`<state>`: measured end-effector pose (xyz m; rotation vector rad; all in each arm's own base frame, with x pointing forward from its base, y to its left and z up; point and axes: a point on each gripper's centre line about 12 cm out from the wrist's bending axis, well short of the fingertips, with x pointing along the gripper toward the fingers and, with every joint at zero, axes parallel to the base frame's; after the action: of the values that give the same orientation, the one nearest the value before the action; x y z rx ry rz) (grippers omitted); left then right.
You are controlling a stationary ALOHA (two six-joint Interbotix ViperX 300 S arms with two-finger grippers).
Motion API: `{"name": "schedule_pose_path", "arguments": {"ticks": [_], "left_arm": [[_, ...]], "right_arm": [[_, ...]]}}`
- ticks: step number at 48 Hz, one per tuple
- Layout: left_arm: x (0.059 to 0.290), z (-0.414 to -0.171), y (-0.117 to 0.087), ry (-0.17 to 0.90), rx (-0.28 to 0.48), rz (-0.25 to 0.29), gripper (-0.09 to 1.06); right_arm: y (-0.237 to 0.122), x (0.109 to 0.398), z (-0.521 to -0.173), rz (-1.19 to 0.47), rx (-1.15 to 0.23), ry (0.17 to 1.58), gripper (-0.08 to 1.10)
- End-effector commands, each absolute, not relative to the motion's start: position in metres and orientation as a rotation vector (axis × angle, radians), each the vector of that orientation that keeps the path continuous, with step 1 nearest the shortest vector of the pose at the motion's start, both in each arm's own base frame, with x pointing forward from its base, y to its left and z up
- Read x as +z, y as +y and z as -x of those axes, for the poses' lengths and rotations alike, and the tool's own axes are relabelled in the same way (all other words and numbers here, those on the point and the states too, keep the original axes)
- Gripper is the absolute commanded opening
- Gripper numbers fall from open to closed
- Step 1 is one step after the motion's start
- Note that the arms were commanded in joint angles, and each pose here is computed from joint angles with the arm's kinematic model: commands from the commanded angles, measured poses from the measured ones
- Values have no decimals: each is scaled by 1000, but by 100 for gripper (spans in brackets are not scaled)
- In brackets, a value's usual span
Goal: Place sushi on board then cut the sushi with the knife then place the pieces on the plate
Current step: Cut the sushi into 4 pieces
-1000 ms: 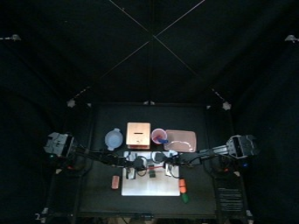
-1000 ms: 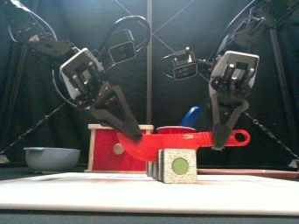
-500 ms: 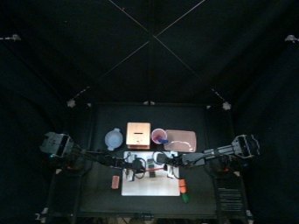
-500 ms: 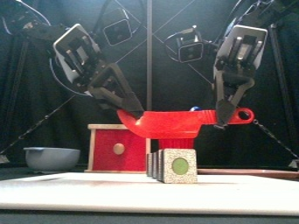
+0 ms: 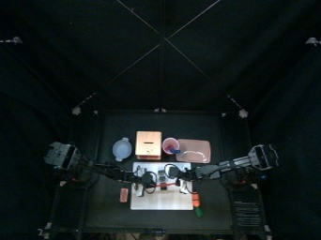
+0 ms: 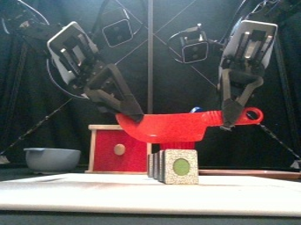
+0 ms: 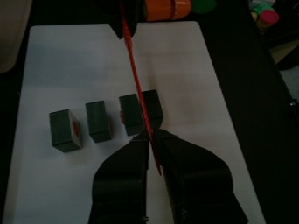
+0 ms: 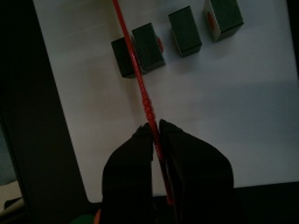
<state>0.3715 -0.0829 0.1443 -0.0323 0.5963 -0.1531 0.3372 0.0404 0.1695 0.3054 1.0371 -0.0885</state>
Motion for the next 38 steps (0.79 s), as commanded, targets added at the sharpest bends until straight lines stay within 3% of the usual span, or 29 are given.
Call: {"name": "schedule_pose_path", "arguments": {"ticks": [1, 38], "left_arm": [[152, -375, -94, 569, -178, 34, 53], [143, -375, -95, 593, -176, 31, 53]], "right_arm": [[39, 175, -339, -325, -96, 1015, 33], [39, 162, -341, -321, -105, 1053, 33]]}}
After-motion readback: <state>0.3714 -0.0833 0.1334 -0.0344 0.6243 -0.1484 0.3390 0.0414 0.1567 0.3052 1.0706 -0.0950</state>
